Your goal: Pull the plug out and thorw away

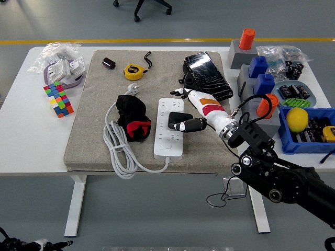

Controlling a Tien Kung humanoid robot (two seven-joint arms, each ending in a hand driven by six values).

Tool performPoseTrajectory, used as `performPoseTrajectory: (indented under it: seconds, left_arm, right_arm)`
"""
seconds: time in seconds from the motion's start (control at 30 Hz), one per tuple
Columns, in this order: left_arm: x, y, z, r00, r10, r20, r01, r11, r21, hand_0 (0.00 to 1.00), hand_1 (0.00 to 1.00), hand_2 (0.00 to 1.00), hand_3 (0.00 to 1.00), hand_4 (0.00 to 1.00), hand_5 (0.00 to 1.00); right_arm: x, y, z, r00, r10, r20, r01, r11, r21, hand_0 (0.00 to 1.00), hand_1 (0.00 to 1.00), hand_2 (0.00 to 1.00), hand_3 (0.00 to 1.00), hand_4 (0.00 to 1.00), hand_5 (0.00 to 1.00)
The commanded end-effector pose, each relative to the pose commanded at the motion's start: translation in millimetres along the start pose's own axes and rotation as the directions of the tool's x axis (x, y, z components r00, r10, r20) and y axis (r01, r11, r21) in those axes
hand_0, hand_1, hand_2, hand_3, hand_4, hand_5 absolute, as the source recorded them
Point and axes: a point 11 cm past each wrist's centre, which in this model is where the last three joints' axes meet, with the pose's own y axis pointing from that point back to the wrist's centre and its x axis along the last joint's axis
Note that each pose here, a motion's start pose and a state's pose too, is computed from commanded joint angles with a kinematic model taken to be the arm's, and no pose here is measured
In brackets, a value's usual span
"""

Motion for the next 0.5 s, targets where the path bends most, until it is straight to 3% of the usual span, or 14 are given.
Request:
performPoseTrajectory:
  seconds: [0.3,0.33,0.5]
  left_arm:
    - [-1.9,0.0,-0.2,1.0,-0.003,0.014,0.003,1.0,0.001,0.526,0.665,0.693,0.663,0.826,0.698]
    - [-2.0,0.0,-0.2,1.0,-0.004,0.016,0.004,1.0,0.001,0.526,0.665,0.693,0.662,0.825,0.698]
    - [-3.0,-0.1,-1.1,1.0,-0.006,0.019,0.006,1.0,0.003,0.526,0.665,0.693,0.662,0.825,0.698]
  right_arm:
    - [-6.6,-5.7,5.9,1.0,0.022,-0.016,-0.022,1.0,-0.001,0.654,0.706,0.701,0.757,0.998,0.227]
    - [-7.5,-6.1,6.8,1.0,0.02,-0.02,-0.02,1.0,-0.002,0.583,0.663,0.669,0.662,0.998,0.162]
    - [-13.3,-7.0,10.6,1.0,0.008,-0.029,-0.008,1.0,-0.009,0.583,0.663,0.669,0.662,0.998,0.162]
